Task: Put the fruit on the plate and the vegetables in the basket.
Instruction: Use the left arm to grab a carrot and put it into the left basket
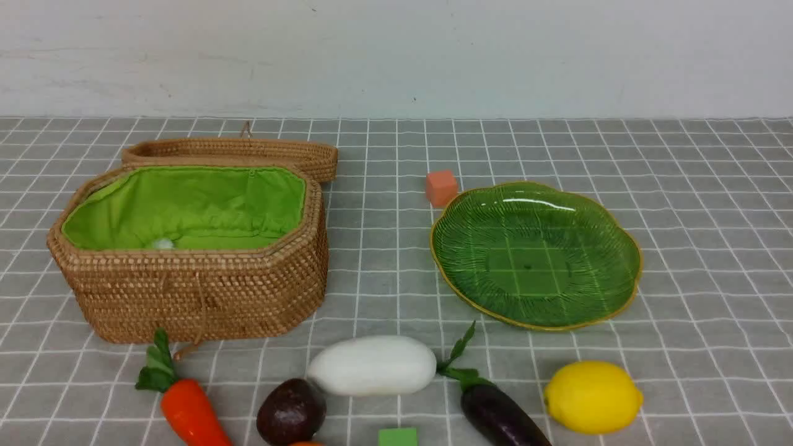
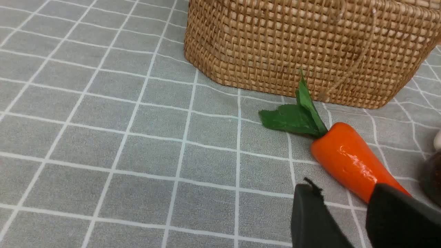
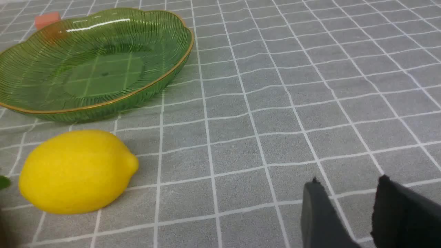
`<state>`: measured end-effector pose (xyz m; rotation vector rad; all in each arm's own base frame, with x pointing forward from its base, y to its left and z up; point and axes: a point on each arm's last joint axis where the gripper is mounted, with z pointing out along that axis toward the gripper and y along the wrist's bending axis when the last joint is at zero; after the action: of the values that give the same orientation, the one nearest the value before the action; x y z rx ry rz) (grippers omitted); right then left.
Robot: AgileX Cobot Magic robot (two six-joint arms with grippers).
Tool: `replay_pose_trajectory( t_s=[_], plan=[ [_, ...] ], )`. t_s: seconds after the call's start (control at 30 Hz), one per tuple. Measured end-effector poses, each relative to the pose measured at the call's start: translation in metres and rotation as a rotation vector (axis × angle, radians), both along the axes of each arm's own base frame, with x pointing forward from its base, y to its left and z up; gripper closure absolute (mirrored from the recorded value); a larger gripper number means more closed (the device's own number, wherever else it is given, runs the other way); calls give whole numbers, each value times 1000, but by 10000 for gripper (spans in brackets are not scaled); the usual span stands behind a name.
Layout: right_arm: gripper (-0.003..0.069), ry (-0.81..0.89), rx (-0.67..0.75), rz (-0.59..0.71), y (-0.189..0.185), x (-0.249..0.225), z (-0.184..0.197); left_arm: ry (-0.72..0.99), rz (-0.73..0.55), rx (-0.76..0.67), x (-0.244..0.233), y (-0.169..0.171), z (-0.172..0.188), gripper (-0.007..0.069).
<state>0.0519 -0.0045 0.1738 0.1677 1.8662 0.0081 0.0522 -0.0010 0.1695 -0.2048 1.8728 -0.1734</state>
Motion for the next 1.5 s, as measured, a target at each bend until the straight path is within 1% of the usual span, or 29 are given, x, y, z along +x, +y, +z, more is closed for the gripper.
replay_pose_trajectory(
  t_s=[1.1, 1.2, 1.37, 1.4, 1.43, 1.5],
  plan=[
    [418, 0, 0, 0, 0, 0, 0, 0, 0, 6, 0, 0, 0, 387],
    [418, 0, 0, 0, 0, 0, 0, -20, 2, 2, 1, 0, 2, 387],
    [418, 0, 0, 0, 0, 0, 0, -159, 15, -134, 3, -1, 14, 387],
    [418, 0, 0, 0, 0, 0, 0, -237, 27, -242, 4, -2, 22, 387],
    [418, 0, 0, 0, 0, 0, 0, -246, 28, -252, 4, -2, 23, 387],
    [418, 0, 0, 0, 0, 0, 0, -331, 36, -305, 4, -1, 30, 387]
  ],
)
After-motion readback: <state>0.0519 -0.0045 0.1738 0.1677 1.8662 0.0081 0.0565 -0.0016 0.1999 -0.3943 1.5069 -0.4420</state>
